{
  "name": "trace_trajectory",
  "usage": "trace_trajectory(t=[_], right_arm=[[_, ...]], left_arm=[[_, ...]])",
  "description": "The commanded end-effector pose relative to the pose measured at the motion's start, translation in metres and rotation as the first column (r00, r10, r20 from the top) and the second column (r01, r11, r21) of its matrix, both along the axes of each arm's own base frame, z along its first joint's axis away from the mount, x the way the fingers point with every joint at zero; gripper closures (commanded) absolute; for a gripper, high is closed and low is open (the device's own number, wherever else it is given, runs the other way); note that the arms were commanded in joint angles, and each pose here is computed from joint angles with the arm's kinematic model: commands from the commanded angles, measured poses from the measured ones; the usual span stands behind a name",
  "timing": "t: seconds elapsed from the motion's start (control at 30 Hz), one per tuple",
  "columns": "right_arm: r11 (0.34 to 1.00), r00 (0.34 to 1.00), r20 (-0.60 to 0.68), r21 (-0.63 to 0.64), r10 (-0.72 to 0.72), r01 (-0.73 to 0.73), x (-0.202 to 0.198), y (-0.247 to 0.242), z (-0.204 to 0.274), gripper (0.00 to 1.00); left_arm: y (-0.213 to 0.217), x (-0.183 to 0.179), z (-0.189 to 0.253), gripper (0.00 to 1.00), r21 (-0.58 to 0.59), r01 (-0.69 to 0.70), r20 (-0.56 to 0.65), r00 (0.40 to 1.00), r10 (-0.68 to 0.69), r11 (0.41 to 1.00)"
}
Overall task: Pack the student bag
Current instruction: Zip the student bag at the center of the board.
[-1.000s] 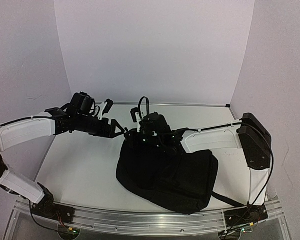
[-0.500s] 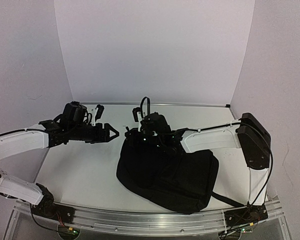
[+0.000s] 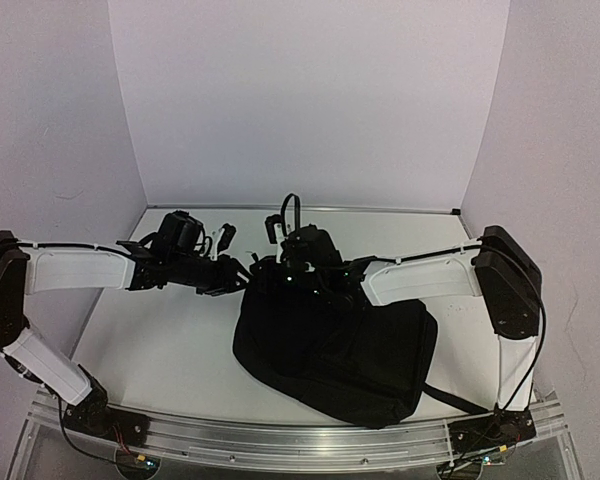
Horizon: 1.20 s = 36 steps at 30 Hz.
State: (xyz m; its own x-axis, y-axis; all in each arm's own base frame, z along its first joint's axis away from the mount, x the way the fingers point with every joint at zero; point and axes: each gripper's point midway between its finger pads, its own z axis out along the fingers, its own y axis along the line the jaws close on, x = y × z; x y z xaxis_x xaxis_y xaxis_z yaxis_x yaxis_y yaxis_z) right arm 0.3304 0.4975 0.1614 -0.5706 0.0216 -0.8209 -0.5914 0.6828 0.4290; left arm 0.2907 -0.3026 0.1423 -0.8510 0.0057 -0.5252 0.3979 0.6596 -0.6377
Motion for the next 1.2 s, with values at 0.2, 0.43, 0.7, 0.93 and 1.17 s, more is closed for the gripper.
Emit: trace_trajectory(t=[0.2, 0.43, 0.7, 0.93, 1.17], right_arm=[[0.971, 0.962, 0.134, 0.045, -0.238, 0.234, 0.037, -0.031, 0.059, 1.00], [0.933, 0.921, 0.158, 0.011, -0.356, 0.359, 0.057, -0.061, 0.069, 1.00], [0.913, 0.903, 0.136, 0.027, -0.407, 0.407, 0.075, -0.084, 0.074, 1.00], [0.923, 0.919, 0.087, 0.051, -0.385, 0.382, 0.081, -0.094, 0.074, 1.00], [0.978, 0.980, 0.052, 0.085, -0.194, 0.189, 0.065, -0.061, 0.075, 1.00]], left_arm=[[-0.024, -0.002, 0.030, 0.98, -0.076, 0.049, 0.058, 0.997, -0.045, 0.996], [-0.010, -0.015, 0.016, 1.00, -0.044, 0.013, 0.010, 1.000, -0.013, 0.999], [0.001, -0.021, 0.012, 1.00, -0.022, -0.020, -0.002, 1.000, 0.020, 1.000], [0.007, -0.025, 0.013, 0.98, -0.007, -0.026, 0.004, 1.000, 0.026, 1.000], [0.000, -0.025, 0.012, 0.99, -0.030, 0.004, -0.003, 1.000, -0.004, 1.000]])
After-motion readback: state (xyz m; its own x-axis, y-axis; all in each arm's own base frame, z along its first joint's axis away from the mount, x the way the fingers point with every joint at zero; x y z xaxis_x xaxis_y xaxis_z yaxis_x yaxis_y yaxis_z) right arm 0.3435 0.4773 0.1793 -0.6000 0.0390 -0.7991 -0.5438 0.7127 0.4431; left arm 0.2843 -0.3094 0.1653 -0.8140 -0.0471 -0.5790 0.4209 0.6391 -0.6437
